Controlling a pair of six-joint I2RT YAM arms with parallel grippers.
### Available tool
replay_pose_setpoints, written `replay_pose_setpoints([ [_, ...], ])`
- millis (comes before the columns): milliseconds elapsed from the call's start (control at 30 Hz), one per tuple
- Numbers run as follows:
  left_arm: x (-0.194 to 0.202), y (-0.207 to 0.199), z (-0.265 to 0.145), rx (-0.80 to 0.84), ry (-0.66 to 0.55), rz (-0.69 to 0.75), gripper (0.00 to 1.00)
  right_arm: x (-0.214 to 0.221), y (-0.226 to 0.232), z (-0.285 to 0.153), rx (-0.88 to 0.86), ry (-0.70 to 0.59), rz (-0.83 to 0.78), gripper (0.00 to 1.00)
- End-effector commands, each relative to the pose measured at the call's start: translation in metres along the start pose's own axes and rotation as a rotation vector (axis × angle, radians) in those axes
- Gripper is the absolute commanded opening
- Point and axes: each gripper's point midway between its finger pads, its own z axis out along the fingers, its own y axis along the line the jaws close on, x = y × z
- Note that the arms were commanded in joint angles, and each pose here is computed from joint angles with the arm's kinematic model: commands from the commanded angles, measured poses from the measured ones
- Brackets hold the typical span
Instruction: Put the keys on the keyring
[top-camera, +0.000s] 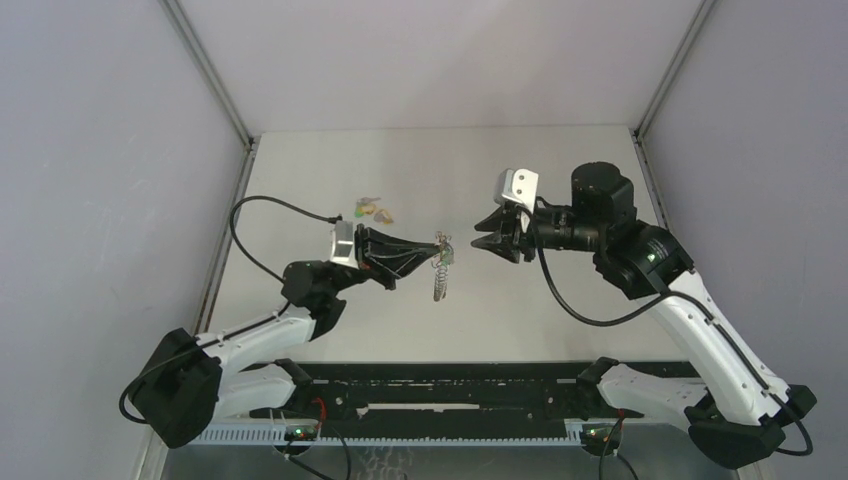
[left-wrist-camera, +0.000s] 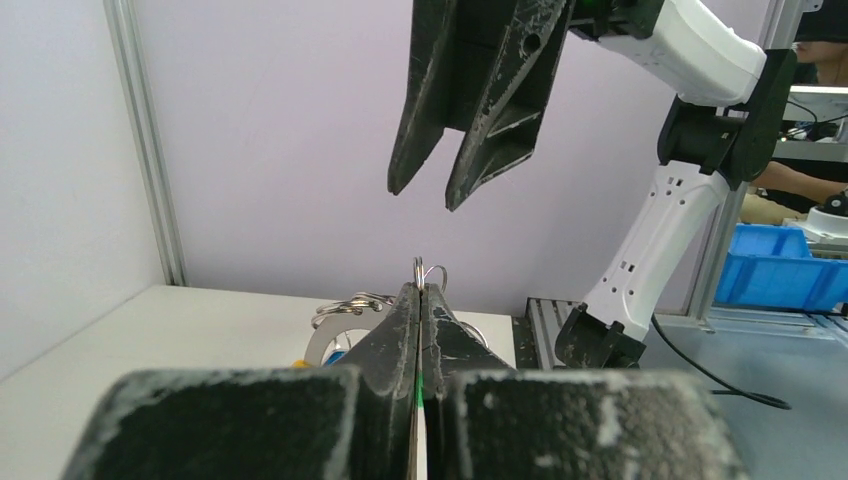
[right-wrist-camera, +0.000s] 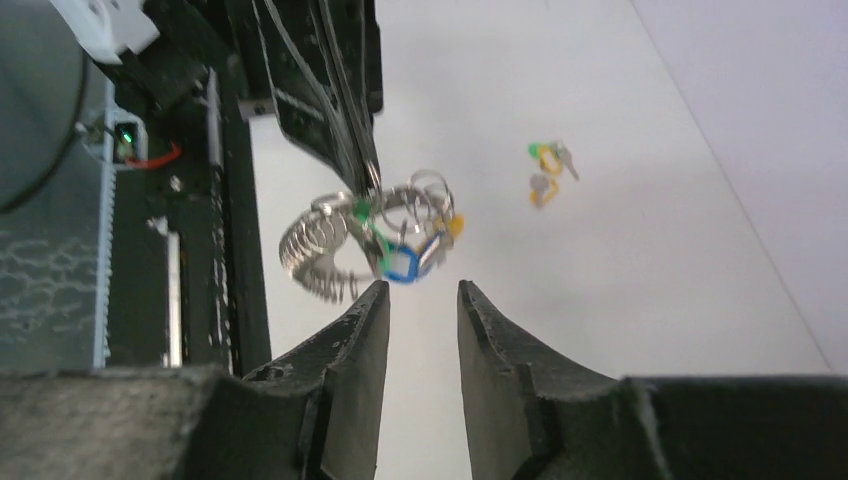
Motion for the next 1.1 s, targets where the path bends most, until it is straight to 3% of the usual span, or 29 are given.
replay_pose_setpoints([
  [0, -0.032, -0.007, 0.005, 0.02, -0.099, 0.06, 0.0, -0.044, 0.004, 0.012, -0.094, -0.197, 0.006, 0.3],
  [600, -0.044, -0.006, 0.008, 0.011, -0.128, 0.089, 0.0, -0.032, 0.015, 0.048, -0.243, -0.187, 0.119, 0.25],
  [900, -0.049, -0.009, 0.008, 0.016, -0.139, 0.101, 0.0, -0.021, 0.019, 0.055, -0.287, -0.155, 0.15, 0.14],
  [1067, -0.047, -0.008, 0.006, 0.008, -0.137, 0.101, 0.01, -0.02, 0.017, 0.051, -0.271, -0.15, 0.144, 0.0],
])
